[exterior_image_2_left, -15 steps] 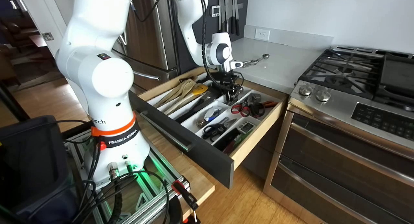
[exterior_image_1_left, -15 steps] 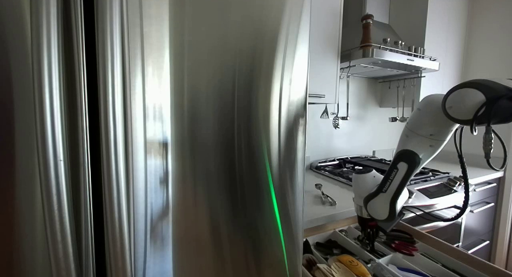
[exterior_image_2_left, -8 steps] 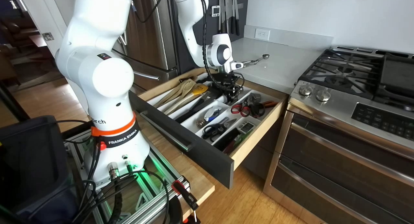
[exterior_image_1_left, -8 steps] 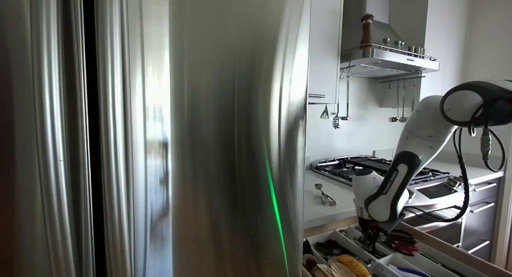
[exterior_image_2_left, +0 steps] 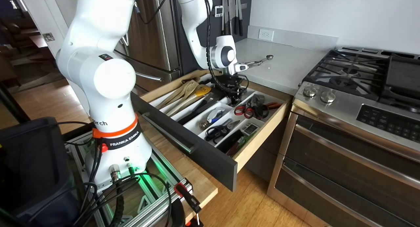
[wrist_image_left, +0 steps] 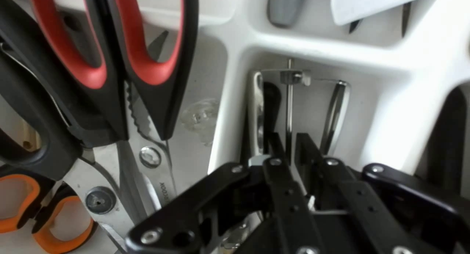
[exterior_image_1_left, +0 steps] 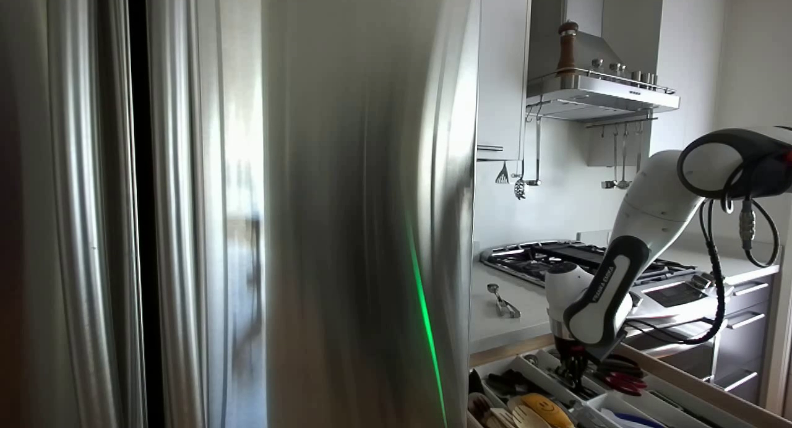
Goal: Put the pair of scissors in the drawer then put an ice cream scoop on the countertop
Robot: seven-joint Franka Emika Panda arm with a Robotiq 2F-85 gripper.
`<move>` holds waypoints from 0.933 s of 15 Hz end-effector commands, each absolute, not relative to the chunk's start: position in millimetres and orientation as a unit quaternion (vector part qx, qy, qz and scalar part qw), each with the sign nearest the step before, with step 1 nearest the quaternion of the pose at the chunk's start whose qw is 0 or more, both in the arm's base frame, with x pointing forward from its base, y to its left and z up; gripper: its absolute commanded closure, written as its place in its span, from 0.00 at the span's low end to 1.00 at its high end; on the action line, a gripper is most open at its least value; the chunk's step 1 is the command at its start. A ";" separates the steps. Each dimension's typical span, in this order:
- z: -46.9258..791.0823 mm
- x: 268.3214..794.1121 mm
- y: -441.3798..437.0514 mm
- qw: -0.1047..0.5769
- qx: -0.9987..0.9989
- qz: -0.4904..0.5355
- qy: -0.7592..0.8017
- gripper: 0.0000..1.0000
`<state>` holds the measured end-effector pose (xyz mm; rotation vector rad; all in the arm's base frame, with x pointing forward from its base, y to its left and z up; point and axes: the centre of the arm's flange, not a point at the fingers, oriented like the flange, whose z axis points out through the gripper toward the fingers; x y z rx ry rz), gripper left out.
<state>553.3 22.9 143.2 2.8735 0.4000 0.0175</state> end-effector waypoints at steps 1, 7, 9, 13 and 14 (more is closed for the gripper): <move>132.6 555.2 23.0 0.129 0.982 0.011 0.136 0.82; 129.2 554.6 25.3 0.136 0.980 0.016 0.146 1.00; 130.9 553.8 26.7 0.137 0.980 0.015 0.146 0.99; 140.9 552.3 29.3 0.136 0.980 0.012 0.146 0.99; 145.7 551.5 30.2 0.136 0.980 0.009 0.146 0.99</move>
